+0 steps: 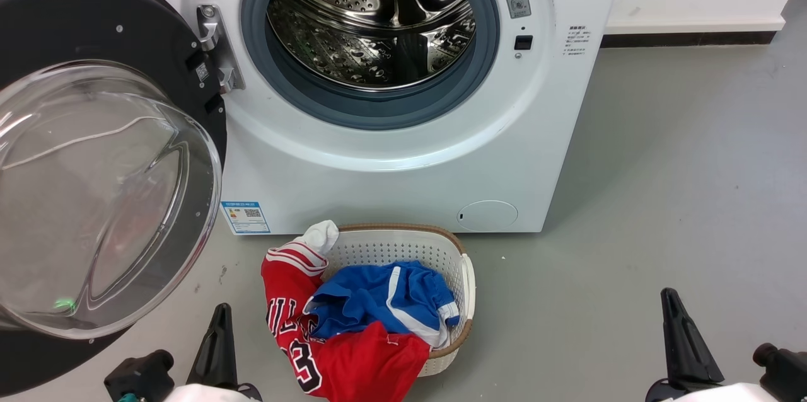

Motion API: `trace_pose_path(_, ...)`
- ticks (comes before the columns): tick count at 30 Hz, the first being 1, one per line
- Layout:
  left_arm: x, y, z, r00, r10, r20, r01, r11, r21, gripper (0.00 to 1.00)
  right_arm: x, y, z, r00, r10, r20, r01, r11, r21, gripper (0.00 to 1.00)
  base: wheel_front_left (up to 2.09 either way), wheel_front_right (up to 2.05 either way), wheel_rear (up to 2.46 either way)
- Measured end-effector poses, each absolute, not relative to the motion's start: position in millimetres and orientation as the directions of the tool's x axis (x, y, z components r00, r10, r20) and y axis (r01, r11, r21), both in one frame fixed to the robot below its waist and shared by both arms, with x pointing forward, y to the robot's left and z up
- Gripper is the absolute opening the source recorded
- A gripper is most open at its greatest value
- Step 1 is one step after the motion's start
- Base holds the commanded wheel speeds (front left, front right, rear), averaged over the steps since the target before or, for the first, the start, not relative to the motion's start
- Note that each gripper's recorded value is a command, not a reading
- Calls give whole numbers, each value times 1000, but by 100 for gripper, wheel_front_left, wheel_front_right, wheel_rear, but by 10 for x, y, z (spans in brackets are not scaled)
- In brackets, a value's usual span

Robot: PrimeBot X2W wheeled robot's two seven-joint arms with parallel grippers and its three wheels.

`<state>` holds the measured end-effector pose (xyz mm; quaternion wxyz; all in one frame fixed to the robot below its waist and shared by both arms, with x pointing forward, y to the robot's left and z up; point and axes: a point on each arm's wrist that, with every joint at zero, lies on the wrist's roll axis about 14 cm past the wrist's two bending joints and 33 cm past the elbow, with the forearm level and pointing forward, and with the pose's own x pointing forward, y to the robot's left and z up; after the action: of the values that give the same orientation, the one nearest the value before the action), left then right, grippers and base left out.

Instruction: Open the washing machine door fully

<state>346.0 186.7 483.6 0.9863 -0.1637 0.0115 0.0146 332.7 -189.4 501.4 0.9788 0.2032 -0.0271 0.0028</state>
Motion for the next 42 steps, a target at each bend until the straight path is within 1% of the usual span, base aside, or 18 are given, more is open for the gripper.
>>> trace_pose_path(9, 3516, 1901, 4836, 998, 39, -45, -55, 883, -467, 0, 3392, -1931, 4997, 999, -24, 37, 1, 850, 527, 0, 0, 0, 0)
trace_pose_path(20, 3561, 1931, 4810, 996, 45, -71, -79, 789, -610, 0, 3460, -1964, 4976, 999, -36, 15, 18, 753, 658, 0, 0, 0, 0)
trace_pose_path(29, 3603, 1954, 4818, 996, 45, -79, -88, 704, -705, 0, 3513, -1985, 4961, 999, -42, -1, 29, 670, 742, 0, 0, 0, 0)
trace_pose_path(42, 3669, 1963, 4847, 996, 39, -79, -87, 578, -811, 0, 3598, -1995, 4976, 999, -38, -11, 30, 548, 836, 0, 0, 0, 0)
